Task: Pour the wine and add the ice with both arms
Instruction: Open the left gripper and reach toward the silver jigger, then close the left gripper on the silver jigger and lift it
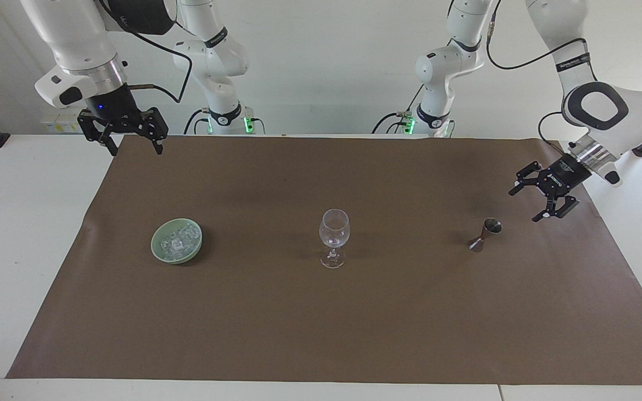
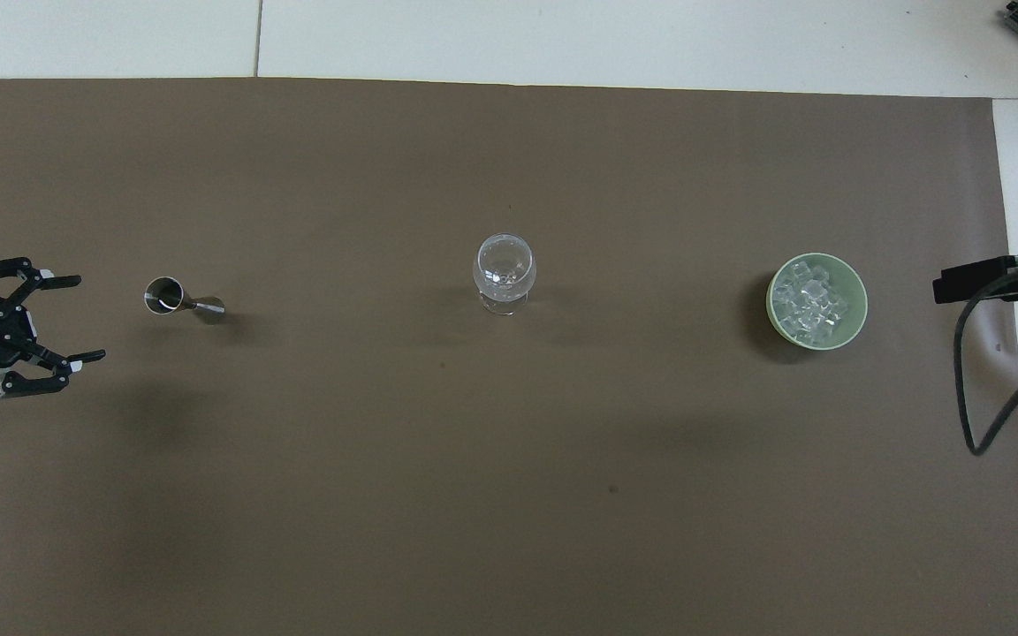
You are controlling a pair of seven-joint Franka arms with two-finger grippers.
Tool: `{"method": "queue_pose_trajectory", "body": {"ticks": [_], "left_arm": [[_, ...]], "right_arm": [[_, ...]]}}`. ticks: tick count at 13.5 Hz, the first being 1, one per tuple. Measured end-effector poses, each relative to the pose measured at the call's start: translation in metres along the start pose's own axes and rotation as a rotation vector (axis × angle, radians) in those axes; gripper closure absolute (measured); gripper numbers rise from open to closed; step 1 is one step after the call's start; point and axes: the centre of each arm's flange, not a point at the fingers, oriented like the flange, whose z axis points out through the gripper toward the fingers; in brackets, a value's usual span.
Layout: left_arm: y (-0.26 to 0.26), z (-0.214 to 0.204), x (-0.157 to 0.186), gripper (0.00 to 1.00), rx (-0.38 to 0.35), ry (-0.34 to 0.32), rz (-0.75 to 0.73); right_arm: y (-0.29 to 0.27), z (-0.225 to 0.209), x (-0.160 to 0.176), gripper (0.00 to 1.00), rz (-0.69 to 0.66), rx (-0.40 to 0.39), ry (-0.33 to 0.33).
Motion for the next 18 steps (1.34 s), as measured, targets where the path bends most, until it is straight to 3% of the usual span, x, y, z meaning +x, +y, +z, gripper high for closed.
{"method": "queue_pose_trajectory", "body": {"ticks": [9, 14, 18], "left_arm": [[-0.051, 0.041, 0.054, 0.0, -0.132, -0.21, -0.345], [-0.065, 0.081, 0.06, 0.0, -0.261, -0.316, -0.339], [-0.071, 0.114, 0.05, 0.0, -0.32, -0.351, -0.344]], "right_arm": [[0.0, 0.0, 0.0, 0.0, 0.0, 0.0, 0.0], [0.0, 0.0, 0.0, 0.0, 0.0, 0.0, 0.0], [0.0, 0.0, 0.0, 0.0, 0.0, 0.0, 0.0]]}}
